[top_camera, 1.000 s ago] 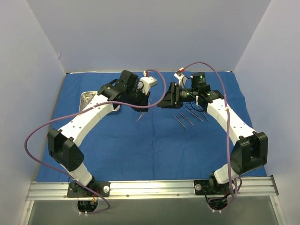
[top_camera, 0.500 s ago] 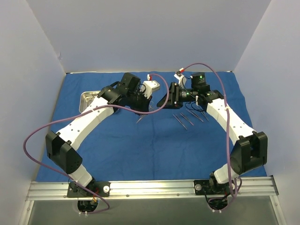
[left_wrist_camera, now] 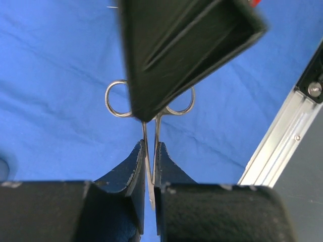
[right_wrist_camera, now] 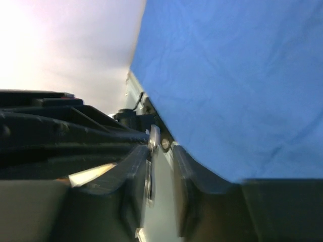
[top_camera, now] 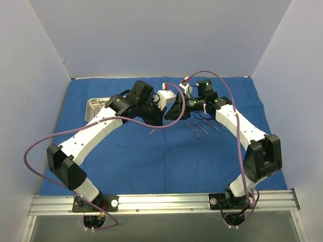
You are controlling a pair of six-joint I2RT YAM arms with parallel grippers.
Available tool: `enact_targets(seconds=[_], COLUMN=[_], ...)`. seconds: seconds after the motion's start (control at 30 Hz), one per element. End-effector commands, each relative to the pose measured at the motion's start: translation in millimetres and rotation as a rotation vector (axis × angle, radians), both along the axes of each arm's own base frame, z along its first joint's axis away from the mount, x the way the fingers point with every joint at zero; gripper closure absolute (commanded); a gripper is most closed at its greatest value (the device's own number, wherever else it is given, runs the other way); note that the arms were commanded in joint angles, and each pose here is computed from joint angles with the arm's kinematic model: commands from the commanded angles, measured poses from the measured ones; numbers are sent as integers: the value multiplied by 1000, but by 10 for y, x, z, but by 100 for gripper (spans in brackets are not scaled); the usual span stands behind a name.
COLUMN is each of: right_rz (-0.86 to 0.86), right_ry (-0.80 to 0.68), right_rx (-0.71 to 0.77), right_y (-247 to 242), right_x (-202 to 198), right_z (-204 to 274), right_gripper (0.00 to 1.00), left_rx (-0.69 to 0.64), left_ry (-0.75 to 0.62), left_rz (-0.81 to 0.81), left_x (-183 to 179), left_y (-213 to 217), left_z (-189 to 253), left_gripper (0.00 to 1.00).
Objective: Open and lay out the surgical kit
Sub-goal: Place the medical item in the surgical kit.
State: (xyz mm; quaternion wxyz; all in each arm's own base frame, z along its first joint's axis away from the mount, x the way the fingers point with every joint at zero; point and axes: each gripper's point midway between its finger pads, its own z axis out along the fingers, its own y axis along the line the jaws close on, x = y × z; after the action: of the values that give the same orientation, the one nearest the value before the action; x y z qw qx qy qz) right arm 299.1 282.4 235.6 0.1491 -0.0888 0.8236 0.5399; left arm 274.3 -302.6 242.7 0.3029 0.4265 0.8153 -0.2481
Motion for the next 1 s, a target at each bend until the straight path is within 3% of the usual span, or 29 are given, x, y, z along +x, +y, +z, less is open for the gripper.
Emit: enact_targets(seconds=[0.0,0.07,0.13,0.2,0.23,0.27,0.33,0.4,0.6,0.87,0.9,0.97], right_rz=[64,93,117,126,115,100,104,109,149,192,196,194], right_ry=[-33,-55,-63,-97,-109,-112,-111,-106,-150,-206,-216,-223], right_rx=[74,115,156,177,178,178,174,160,133,156,157,156], right_y=[130,175,178,160,128,80,34,12,-67,-75,-71,-62], right_x=[-40,-70,-141,-164,-172,-141,-189,-218,-357,-432,-421,-405], right_z=[255,346,457,540,569,565,542,500,466,604,624,635], right_gripper=[78,100,100,100,100,100,100,100,100,100,100,100], left_rx=[-53,-65,-71,-82,-89,-100,-145,-198,-441,-562,-572,-581], left_ry=[-43,-44,-43,-41,-41,-30,-20,-9,187,363,384,396], left_rz=[-73,-78,-71,-53,-47,-30,14,25,-3,-175,-200,-213], left_x=[-110,-116,-112,-101,-98,-100,-61,-87,-216,-530,-590,-623], left_y=[-95,-112,-117,-118,-116,-108,-41,34,232,147,145,151], left_z=[265,300,309,334,339,344,377,465,509,483,492,481], left_gripper=[98,98,91,77,57,49,5,6,6,0,6,7])
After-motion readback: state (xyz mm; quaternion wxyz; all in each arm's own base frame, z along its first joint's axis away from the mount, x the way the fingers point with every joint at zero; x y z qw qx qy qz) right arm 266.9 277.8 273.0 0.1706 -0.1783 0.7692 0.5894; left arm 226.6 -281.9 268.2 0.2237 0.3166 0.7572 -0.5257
